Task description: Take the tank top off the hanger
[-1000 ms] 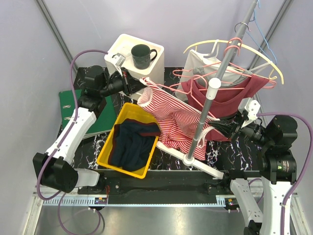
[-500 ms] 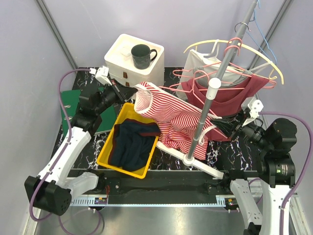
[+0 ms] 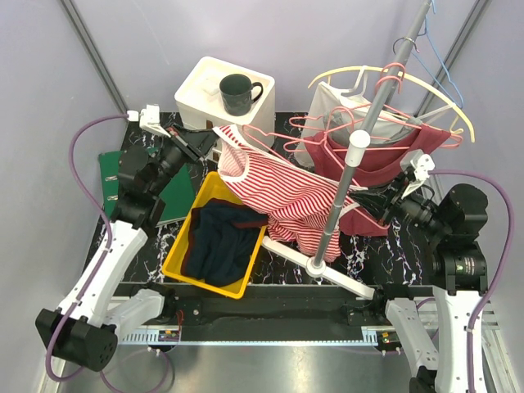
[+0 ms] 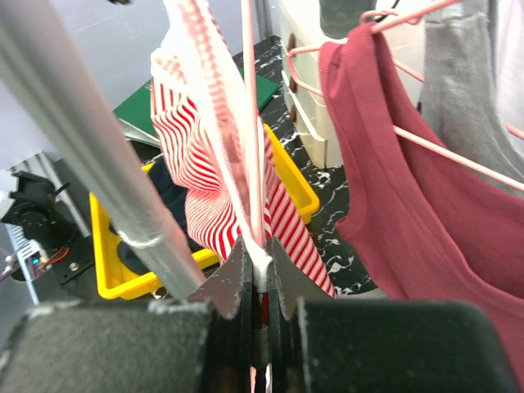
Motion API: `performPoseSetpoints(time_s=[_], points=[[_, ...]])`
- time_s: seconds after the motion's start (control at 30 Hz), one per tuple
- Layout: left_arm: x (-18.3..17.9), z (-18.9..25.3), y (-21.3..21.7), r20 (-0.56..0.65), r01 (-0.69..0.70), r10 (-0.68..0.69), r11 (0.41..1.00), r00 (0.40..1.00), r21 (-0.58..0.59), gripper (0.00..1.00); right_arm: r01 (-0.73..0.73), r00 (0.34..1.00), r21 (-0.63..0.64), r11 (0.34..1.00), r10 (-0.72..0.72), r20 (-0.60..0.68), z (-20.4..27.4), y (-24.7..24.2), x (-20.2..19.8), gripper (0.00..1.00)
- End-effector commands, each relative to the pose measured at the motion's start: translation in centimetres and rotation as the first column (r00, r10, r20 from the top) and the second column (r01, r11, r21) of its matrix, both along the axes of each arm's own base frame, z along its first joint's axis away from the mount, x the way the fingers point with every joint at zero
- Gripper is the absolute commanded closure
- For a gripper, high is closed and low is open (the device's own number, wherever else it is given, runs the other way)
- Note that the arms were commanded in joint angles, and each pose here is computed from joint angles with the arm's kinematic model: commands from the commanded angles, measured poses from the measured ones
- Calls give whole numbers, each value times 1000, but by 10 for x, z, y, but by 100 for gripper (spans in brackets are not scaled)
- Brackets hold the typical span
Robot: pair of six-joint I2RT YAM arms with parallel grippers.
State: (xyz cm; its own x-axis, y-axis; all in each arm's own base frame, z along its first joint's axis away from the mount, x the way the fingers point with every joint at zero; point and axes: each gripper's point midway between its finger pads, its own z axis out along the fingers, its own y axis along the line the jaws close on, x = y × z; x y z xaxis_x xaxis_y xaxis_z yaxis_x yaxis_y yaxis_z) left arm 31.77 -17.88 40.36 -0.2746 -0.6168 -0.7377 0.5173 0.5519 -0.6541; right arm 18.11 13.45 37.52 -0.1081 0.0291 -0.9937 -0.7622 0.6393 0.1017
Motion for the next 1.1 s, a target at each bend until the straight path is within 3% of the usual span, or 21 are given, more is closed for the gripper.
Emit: performPoseSetpoints(time_s=[0.0,0.2,0.27,0.47,0.57,0.7,0.8,1.0,1.07], points=[[-26,59,9,195,-4,13,999,981,-46,100,88,996,3,996,-88,24,0,-10,14,100],[-17,-11,19,-38,-83,85,995,996,54,100,101,992,71,992,-105,65,13,-9,6,100],[-16,-33,12,-106,-44,50,997,993,58,100,106,990,92,990,-114,84,18,-9,2,100],[-29,-63,-23,-156,139,-121,984,980,112,100,107,989,92,990,-115,94,28,-10,7,100],[-42,-64,-40,-151,253,-229,954,962,160,85,87,991,82,993,-94,92,33,-8,13,100],[-56,-48,-33,-113,259,-237,930,965,261,38,35,995,53,998,-39,87,35,-3,24,100],[-74,-22,-22,-27,224,-227,924,974,311,28,-19,996,33,999,16,89,34,3,26,100],[-108,30,-42,71,330,-366,895,928,299,24,-136,989,29,990,134,70,29,14,19,100],[-108,50,-59,121,345,-401,880,908,326,13,-154,986,36,987,152,65,26,16,16,100]])
